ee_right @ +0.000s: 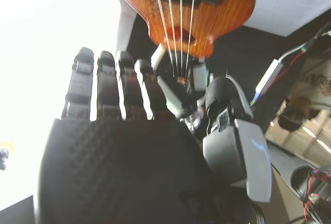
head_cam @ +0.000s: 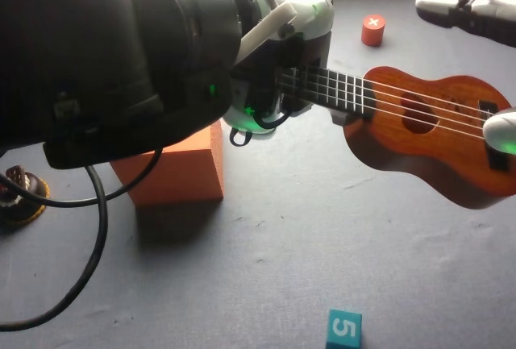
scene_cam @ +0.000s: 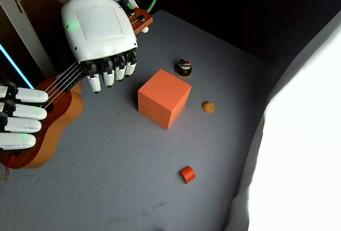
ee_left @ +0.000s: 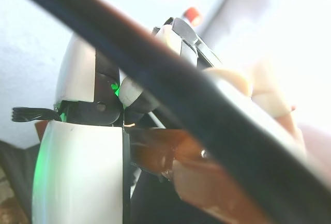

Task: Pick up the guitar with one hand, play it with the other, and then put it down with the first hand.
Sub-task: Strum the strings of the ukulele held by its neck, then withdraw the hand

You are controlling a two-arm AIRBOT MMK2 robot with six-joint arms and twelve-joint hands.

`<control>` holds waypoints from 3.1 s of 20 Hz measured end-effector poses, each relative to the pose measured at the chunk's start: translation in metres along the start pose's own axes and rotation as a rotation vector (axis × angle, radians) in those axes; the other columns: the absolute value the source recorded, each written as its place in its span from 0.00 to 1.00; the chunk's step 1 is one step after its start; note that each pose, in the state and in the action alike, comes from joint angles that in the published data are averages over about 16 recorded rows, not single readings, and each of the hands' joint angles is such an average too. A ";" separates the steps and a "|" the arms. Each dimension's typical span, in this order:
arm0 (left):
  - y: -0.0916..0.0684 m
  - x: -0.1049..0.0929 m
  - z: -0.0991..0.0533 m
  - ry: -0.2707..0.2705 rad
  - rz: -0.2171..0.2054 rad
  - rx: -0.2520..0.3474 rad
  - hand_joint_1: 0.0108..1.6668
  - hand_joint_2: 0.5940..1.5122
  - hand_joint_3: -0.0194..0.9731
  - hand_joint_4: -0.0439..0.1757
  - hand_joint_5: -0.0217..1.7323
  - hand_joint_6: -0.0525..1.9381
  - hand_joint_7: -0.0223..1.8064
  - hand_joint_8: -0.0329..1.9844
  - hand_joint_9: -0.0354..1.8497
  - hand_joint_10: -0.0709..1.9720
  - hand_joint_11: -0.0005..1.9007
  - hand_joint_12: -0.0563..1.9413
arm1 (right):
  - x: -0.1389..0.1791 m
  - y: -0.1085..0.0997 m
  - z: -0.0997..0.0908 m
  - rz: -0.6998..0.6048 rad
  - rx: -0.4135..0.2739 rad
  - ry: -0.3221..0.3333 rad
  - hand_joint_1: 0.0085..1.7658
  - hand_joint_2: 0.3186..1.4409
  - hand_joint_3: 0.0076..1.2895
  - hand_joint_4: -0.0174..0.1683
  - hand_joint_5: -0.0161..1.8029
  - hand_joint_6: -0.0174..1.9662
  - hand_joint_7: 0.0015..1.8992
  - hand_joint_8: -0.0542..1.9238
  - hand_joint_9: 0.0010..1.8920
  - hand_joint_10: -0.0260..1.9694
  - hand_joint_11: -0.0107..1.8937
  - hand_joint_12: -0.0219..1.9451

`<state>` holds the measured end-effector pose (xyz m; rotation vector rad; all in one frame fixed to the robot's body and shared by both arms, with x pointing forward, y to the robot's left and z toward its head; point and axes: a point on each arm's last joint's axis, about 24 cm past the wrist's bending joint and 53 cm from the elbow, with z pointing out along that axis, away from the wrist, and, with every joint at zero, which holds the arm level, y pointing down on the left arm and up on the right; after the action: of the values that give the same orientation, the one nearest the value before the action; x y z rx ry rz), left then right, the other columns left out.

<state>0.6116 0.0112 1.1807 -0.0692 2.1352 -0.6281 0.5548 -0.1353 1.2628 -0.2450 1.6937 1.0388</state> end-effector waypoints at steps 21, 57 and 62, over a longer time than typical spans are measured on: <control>0.002 0.002 0.001 0.002 0.003 -0.005 0.89 0.53 0.00 0.53 0.73 0.98 0.74 1.00 0.76 0.97 0.76 0.99 | 0.038 0.010 -0.008 0.053 -0.031 0.138 0.01 0.88 0.01 0.07 0.03 0.02 0.02 0.03 0.01 0.02 0.02 0.01; 0.002 0.001 0.002 -0.002 0.004 -0.005 0.89 0.53 0.00 0.58 0.73 0.98 0.74 1.00 0.75 0.97 0.75 0.99 | -0.047 0.034 -0.020 0.040 -0.181 -0.175 0.01 0.88 0.01 0.09 0.03 0.02 0.03 0.03 0.01 0.02 0.02 0.01; 0.007 0.004 0.005 -0.004 -0.022 -0.016 0.89 0.53 0.00 0.56 0.73 0.98 0.74 1.00 0.76 0.97 0.76 0.99 | -0.066 0.007 -0.020 0.051 -0.075 -0.247 0.01 0.88 0.01 0.08 0.03 0.02 0.04 0.03 0.01 0.02 0.02 0.01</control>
<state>0.6140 0.0142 1.1717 -0.1031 2.1381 -0.6235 0.5632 -0.1675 1.3237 -0.1168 1.4465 1.1232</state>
